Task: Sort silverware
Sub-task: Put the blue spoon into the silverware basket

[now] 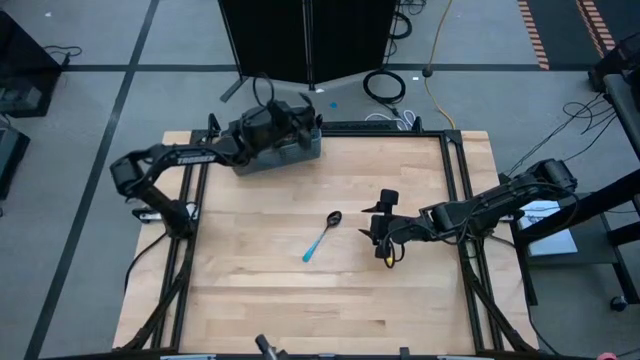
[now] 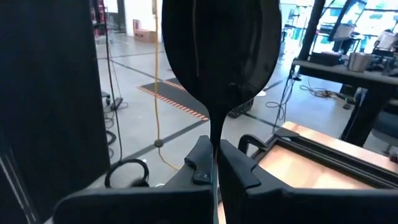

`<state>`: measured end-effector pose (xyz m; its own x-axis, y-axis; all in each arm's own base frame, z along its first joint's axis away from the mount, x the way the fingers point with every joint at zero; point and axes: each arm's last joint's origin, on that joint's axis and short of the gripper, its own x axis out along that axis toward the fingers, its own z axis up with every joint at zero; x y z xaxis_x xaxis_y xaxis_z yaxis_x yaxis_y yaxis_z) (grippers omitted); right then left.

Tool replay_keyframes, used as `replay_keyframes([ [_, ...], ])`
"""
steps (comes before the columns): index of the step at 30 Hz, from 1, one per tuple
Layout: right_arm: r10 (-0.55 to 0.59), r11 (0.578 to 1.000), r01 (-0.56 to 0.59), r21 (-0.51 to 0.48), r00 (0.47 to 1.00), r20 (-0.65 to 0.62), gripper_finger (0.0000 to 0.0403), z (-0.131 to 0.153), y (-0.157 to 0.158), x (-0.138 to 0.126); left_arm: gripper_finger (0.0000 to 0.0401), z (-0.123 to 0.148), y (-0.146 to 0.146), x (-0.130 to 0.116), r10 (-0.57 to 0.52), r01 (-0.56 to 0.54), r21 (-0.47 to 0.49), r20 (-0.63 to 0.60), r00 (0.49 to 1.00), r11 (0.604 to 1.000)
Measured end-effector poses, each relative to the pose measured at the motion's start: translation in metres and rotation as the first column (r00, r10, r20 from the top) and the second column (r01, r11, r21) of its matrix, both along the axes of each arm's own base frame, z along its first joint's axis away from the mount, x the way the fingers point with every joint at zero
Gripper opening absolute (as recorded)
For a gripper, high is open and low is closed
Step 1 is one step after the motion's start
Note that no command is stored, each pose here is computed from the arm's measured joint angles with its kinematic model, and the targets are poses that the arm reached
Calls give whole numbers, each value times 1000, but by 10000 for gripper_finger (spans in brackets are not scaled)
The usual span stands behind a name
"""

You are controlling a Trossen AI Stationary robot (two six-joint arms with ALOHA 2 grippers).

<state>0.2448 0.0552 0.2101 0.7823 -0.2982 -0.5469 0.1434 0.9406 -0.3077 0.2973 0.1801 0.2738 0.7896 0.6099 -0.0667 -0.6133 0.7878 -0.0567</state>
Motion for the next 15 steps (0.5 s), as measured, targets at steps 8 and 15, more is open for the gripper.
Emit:
replay_keyframes([
  [8,-13,1000,13,-15,1000,-24,242,-2,-5,0,1,-10,18,0,-43,42,-21,-54,998,999],
  [15,-49,999,48,-19,998,-51,242,-4,-13,-1,1,-30,20,3,-52,41,-74,-156,986,996],
])
